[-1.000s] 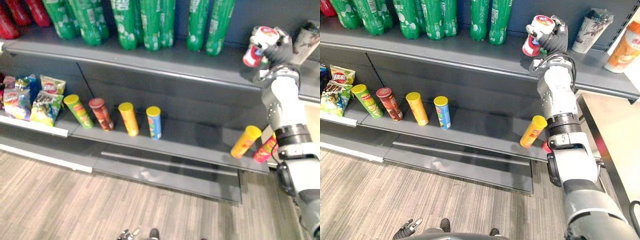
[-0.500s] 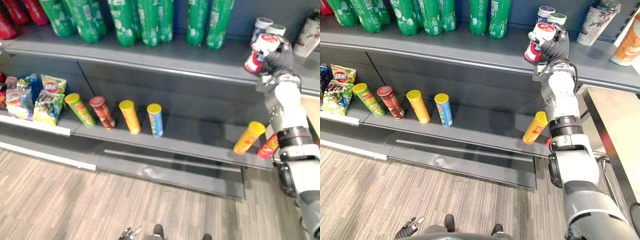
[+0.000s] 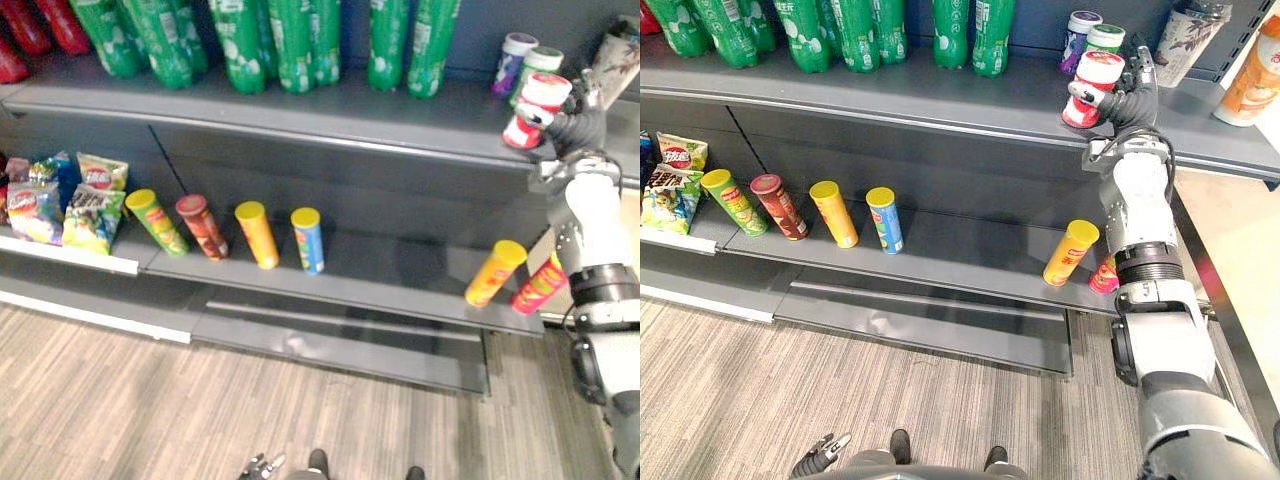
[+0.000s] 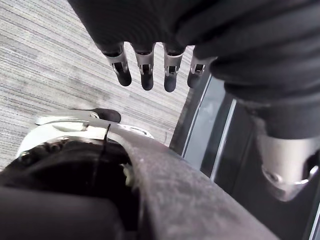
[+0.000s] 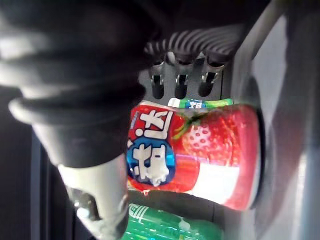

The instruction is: Put the gum and the chips on the shelf.

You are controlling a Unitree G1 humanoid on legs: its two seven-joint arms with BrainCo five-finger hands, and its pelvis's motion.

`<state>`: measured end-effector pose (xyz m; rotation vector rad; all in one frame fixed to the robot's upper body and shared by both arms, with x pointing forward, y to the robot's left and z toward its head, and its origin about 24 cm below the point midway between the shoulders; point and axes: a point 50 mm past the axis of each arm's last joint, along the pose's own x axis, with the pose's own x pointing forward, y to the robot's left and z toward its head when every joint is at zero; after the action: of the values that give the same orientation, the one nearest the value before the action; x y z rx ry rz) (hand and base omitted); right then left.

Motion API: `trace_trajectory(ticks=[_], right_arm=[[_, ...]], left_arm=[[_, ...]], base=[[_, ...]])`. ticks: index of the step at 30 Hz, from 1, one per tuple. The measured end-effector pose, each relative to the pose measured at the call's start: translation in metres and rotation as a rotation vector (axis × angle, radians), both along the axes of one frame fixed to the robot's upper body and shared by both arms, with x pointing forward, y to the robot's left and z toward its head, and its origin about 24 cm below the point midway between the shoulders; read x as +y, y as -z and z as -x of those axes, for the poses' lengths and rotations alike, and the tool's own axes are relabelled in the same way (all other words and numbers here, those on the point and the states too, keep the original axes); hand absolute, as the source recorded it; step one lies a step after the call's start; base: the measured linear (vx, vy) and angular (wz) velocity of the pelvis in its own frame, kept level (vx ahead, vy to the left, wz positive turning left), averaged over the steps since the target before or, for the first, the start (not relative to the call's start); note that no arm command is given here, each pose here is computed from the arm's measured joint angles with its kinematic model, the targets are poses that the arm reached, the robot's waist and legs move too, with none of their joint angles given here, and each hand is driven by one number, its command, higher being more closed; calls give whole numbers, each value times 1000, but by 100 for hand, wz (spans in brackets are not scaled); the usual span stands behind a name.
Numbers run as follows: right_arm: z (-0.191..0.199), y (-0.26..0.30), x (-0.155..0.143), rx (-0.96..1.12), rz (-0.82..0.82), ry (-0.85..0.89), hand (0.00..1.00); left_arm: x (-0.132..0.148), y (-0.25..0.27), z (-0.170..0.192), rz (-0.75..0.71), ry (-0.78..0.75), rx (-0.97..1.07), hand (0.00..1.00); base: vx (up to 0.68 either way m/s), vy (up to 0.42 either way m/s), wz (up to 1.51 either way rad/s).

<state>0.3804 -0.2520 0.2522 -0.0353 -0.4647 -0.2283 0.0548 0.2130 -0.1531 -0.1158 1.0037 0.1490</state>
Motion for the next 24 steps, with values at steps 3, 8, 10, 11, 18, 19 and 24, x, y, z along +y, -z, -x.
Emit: trace_trajectory(ticks=[3, 8, 10, 11, 18, 19, 24], right_arm=[[0, 0, -2, 2, 2, 8, 0], [0, 0, -3, 1, 1, 11, 0], [0, 0, -3, -1, 0, 13, 0], [1, 0, -3, -3, 0, 14, 0], [1, -3, -3, -22, -6, 25, 0], [1, -5, -3, -26, -4, 25, 0], [3, -19, -5, -66, 12, 30, 0]], left_arm=[[0, 0, 0, 0, 0, -1, 0], [0, 0, 0, 0, -1, -1, 0], [0, 0, 0, 0, -1, -1, 0], [0, 0, 0, 0, -1, -1, 0], [0, 0, 0, 0, -2, -1, 0], [0, 0, 0, 0, -2, -1, 0], [0, 0, 0, 0, -2, -1, 0]], base=[[0, 0, 0], [0, 0, 0], [0, 0, 0], [0, 0, 0], [0, 0, 0], [0, 0, 0], [0, 0, -3]])
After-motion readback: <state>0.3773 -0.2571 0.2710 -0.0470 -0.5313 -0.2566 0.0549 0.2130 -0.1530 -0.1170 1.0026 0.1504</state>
